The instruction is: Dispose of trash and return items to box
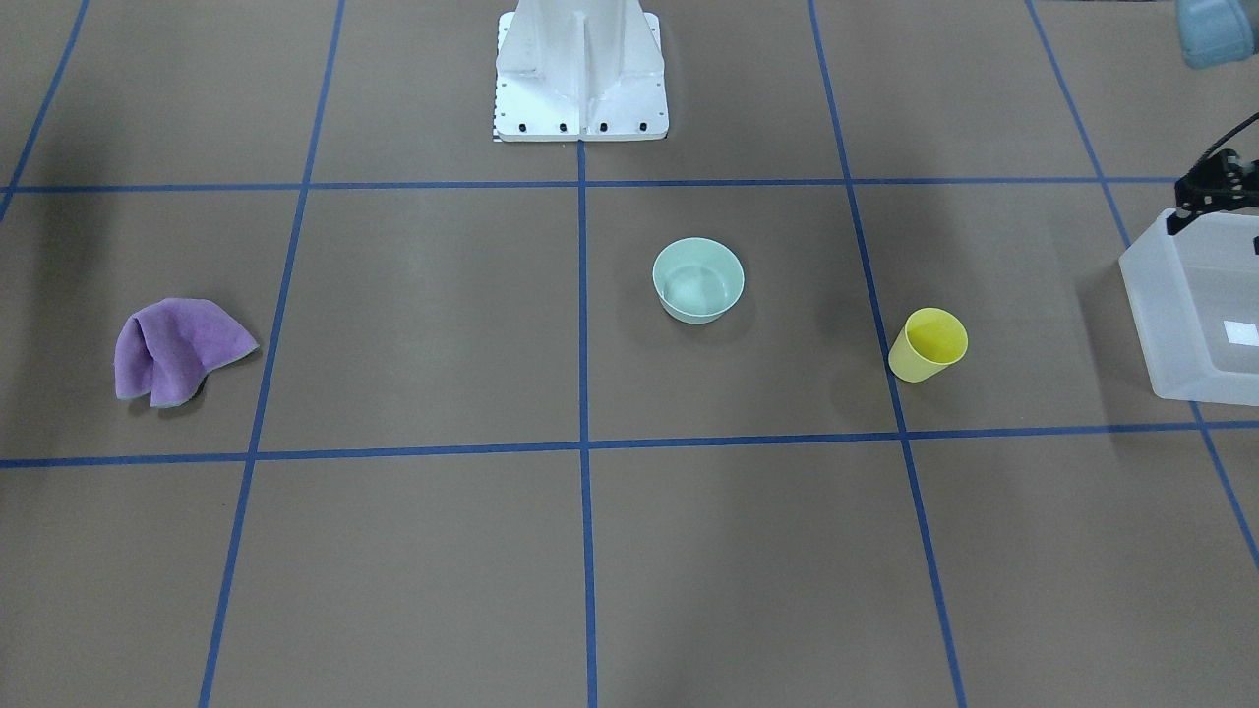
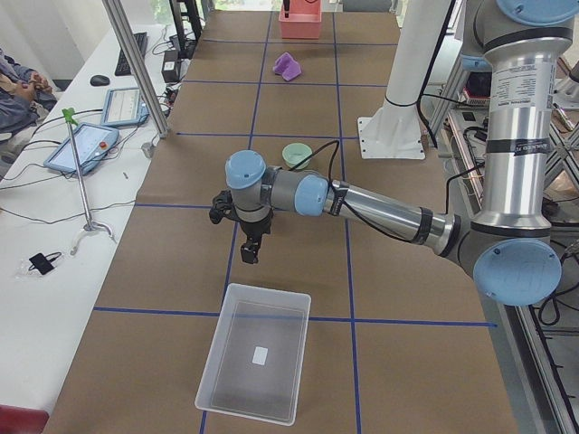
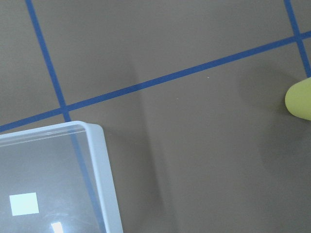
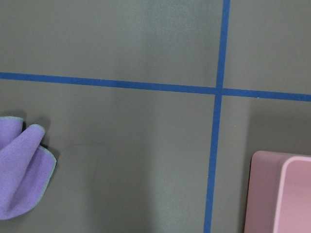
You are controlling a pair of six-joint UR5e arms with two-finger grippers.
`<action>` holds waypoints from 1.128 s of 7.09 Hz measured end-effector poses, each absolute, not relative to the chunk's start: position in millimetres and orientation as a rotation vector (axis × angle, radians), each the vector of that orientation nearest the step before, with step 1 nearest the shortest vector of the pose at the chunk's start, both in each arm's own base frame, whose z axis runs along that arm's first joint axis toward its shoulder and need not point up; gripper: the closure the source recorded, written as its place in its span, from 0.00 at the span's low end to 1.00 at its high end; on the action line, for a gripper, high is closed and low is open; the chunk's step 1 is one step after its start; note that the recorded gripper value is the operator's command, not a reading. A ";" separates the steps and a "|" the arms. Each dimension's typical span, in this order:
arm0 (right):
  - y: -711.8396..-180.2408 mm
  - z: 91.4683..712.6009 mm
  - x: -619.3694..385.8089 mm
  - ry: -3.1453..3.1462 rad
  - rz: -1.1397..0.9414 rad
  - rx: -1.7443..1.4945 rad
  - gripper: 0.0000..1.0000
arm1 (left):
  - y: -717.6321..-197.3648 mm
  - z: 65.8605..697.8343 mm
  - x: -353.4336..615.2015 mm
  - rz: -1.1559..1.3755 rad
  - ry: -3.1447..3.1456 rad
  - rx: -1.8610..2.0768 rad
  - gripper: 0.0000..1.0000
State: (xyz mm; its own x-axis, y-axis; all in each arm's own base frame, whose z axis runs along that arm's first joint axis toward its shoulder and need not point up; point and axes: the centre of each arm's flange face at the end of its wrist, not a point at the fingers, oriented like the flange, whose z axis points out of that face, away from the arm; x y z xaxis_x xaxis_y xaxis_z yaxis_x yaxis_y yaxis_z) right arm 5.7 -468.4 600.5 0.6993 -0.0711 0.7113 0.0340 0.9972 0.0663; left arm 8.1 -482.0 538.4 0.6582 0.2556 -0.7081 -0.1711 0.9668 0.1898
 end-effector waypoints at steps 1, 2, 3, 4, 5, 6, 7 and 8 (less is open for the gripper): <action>-467.9 602.2 10.8 -0.793 -0.063 0.048 0.00 | -482.2 547.0 -0.2 0.233 0.818 0.112 0.02; -469.4 600.4 14.4 -0.792 -0.065 0.052 0.00 | -480.2 558.1 -6.4 0.233 0.816 0.118 0.02; -473.7 596.8 15.9 -0.792 -0.066 0.054 0.00 | -476.2 571.6 -10.5 0.226 0.815 0.109 0.02; -477.5 593.6 16.5 -0.791 -0.064 0.052 0.00 | -472.9 586.0 -14.9 0.214 0.814 0.093 0.02; -479.3 592.3 16.9 -0.791 -0.062 0.050 0.00 | -471.4 595.3 -19.8 0.203 0.813 0.086 0.02; -479.8 592.1 17.0 -0.790 -0.061 0.048 0.00 | -471.4 594.9 -24.0 0.196 0.812 0.096 0.02; -479.3 592.4 17.2 -0.790 -0.060 0.047 0.00 | -472.0 590.1 -25.7 0.191 0.812 0.108 0.03; -478.4 593.0 17.3 -0.791 -0.058 0.045 0.00 | -474.4 586.0 -25.9 0.183 0.811 0.112 0.03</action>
